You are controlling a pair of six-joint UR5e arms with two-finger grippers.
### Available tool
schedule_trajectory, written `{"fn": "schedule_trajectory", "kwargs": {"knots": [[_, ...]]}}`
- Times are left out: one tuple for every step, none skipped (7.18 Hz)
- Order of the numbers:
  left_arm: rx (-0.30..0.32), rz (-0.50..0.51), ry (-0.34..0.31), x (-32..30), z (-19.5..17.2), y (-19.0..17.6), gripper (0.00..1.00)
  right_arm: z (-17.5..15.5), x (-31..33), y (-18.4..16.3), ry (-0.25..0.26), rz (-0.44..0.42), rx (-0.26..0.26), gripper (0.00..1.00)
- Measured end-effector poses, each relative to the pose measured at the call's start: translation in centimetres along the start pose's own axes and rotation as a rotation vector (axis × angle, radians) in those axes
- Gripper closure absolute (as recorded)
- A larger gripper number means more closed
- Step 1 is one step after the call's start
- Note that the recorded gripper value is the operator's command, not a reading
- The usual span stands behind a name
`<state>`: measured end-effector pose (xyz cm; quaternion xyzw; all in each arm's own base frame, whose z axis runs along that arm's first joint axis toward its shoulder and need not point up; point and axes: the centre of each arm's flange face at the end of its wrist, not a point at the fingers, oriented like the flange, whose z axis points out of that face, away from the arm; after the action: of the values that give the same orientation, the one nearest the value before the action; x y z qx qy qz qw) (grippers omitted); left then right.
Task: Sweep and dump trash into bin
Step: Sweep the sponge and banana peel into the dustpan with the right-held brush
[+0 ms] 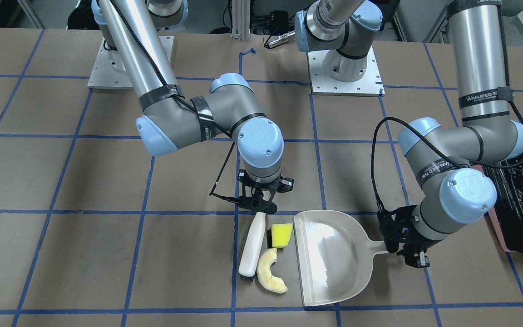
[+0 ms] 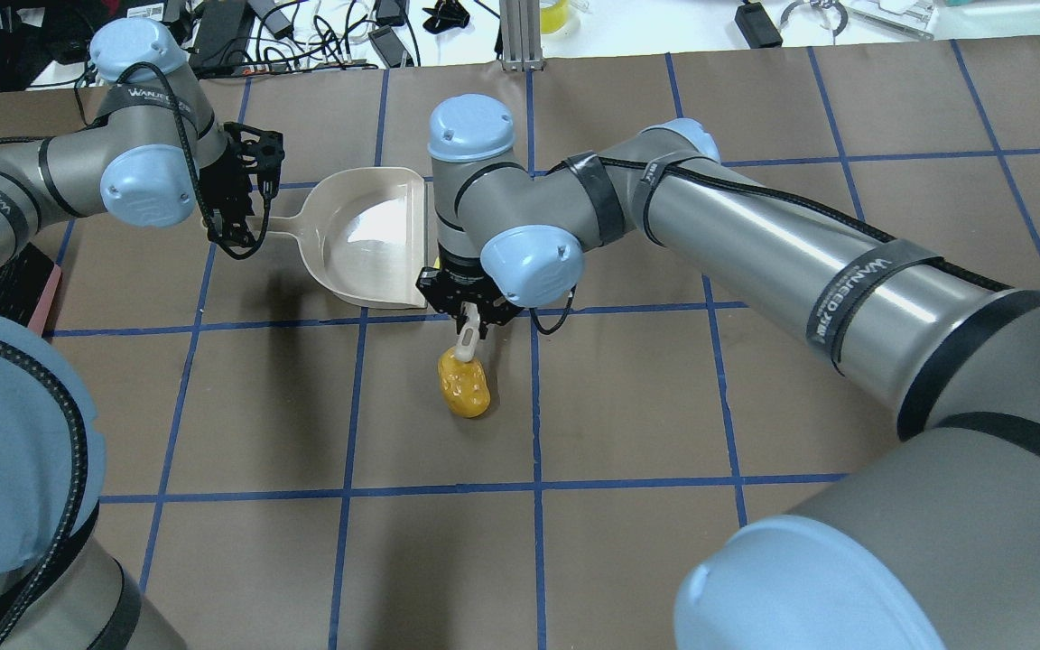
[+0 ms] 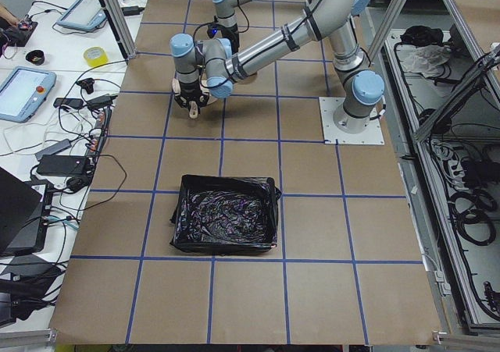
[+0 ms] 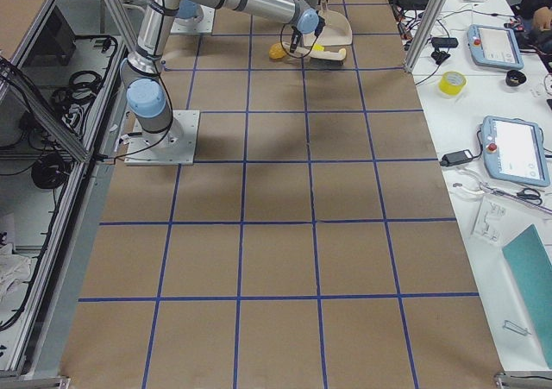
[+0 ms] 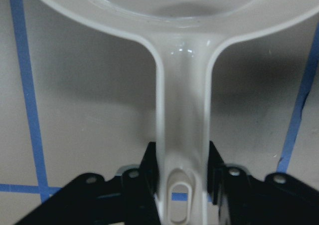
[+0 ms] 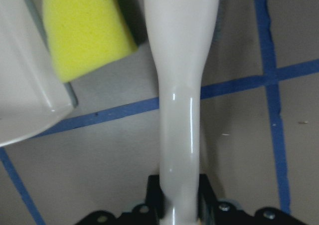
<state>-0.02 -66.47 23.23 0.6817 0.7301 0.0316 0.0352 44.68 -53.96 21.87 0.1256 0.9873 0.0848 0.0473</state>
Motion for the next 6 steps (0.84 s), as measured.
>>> {"fn": "schedule_trajectory", "kwargs": {"knots": [[0.0, 0.001, 0.0, 0.0, 0.0, 0.0, 0.91, 0.5, -2.5, 0.1, -0.015, 0.021, 0.004, 1.0], [0.0, 0.001, 0.0, 0.0, 0.0, 0.0, 0.91, 1.1, -4.7, 0.3, -0.026, 0.033, 0.009, 1.0], [0.0, 0.001, 0.0, 0.0, 0.0, 0.0, 0.91, 1.5, -6.6, 0.5, -0.034, 0.041, 0.015, 1.0], [0.0, 0.001, 0.0, 0.0, 0.0, 0.0, 0.91, 1.8, -7.9, 0.8, -0.04, 0.047, 0.02, 1.0], [0.0, 0.002, -0.001, 0.0, 0.0, 0.0, 0.91, 1.8, -8.9, 1.3, -0.045, 0.053, 0.024, 1.0], [0.0, 0.002, -0.001, 0.0, -0.1, 0.0, 0.91, 1.6, -9.6, 2.0, -0.049, 0.059, 0.027, 1.0]]}}
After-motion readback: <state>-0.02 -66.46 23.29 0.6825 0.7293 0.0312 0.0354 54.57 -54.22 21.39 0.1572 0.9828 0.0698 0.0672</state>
